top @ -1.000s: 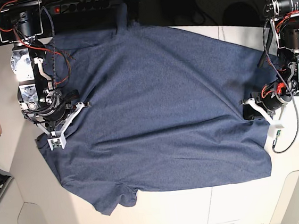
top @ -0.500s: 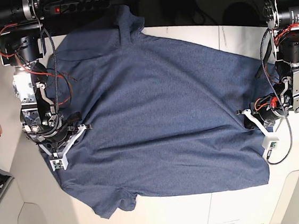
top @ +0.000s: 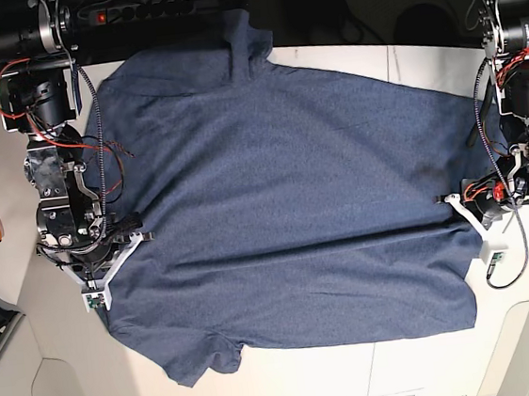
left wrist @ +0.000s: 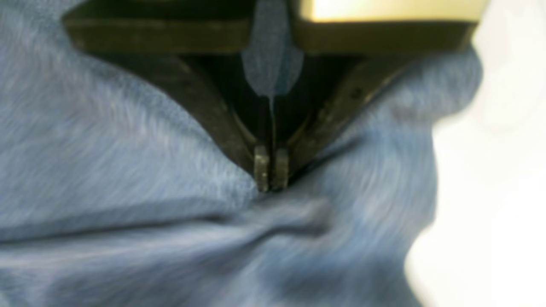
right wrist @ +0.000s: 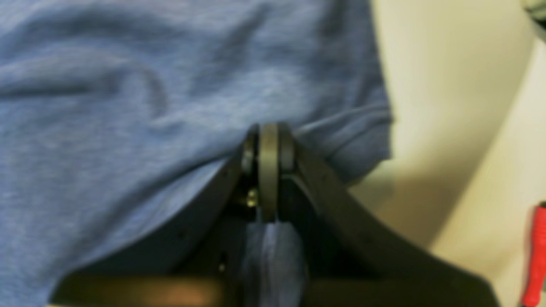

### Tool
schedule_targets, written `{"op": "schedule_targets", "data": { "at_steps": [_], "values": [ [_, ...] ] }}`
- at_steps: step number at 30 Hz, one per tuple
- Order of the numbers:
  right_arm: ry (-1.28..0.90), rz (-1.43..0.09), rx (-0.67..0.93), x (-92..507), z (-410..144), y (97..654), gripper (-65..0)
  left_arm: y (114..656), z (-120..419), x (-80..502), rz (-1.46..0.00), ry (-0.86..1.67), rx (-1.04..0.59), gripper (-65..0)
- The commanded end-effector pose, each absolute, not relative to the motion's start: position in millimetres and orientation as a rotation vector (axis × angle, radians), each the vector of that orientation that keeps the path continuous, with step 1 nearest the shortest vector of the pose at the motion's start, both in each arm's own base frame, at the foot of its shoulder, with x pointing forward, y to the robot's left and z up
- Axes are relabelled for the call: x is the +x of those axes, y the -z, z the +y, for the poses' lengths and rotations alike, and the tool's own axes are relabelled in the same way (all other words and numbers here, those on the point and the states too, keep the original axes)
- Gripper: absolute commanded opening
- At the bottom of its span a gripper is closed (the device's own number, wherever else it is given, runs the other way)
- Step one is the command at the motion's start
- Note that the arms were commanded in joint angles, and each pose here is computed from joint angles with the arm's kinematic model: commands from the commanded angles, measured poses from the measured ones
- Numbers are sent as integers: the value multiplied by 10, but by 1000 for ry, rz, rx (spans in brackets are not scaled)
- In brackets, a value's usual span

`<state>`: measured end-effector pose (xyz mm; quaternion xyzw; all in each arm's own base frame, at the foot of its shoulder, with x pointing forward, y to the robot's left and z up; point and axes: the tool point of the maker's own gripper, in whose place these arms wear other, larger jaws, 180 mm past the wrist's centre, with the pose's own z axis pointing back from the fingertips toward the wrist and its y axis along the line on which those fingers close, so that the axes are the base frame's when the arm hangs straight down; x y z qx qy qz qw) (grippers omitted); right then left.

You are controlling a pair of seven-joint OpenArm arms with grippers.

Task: Layout the t-shirt on the table in an organized manner, then fold the t-shirt properly
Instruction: 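Slide both grippers toward the collar corners of the shirt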

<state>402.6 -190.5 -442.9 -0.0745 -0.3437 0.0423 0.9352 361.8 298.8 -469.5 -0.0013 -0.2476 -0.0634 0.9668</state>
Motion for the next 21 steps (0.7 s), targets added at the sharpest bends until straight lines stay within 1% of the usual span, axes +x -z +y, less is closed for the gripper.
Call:
{"op": "schedule_targets", "data": {
  "at_steps": [1,4,8,14,15,17,18,19,20,21],
  "values": [
    [-81,-775,-164,4212,-1936,4227,-650,4781,3223,3376,-366,131,79,-650],
    [-81,-784,-161,4224,-1928,4217,-650,4766,3306,3333,-352,124,88,-650],
    [-81,-785,-161,4224,-1929,4216,-650,4711,3274,3392,-395,85,32,-650],
    [-57,-806,-177,4256,-1967,4143,-650,4409,2908,3679,-588,94,-214,-650],
    [-39,-814,-188,4266,-1996,4114,-650,4323,2840,3733,-628,92,-265,-589],
    [-25,-835,-192,4296,-2022,4034,-650,4149,2762,3830,-704,68,-348,-439],
    [-18,-844,-193,4306,-2039,3989,-576,4073,2762,3877,-738,38,-375,-386],
    [-10,-857,-193,4321,-2056,3925,-501,4004,2765,3914,-766,10,-401,-364],
    [-7,-869,-193,4335,-2072,3858,-459,3951,2778,3939,-788,-15,-420,-363],
    [-5,-892,-213,4356,-2121,3757,-455,3902,2800,3963,-811,-39,-436,-363]
  ]
}}
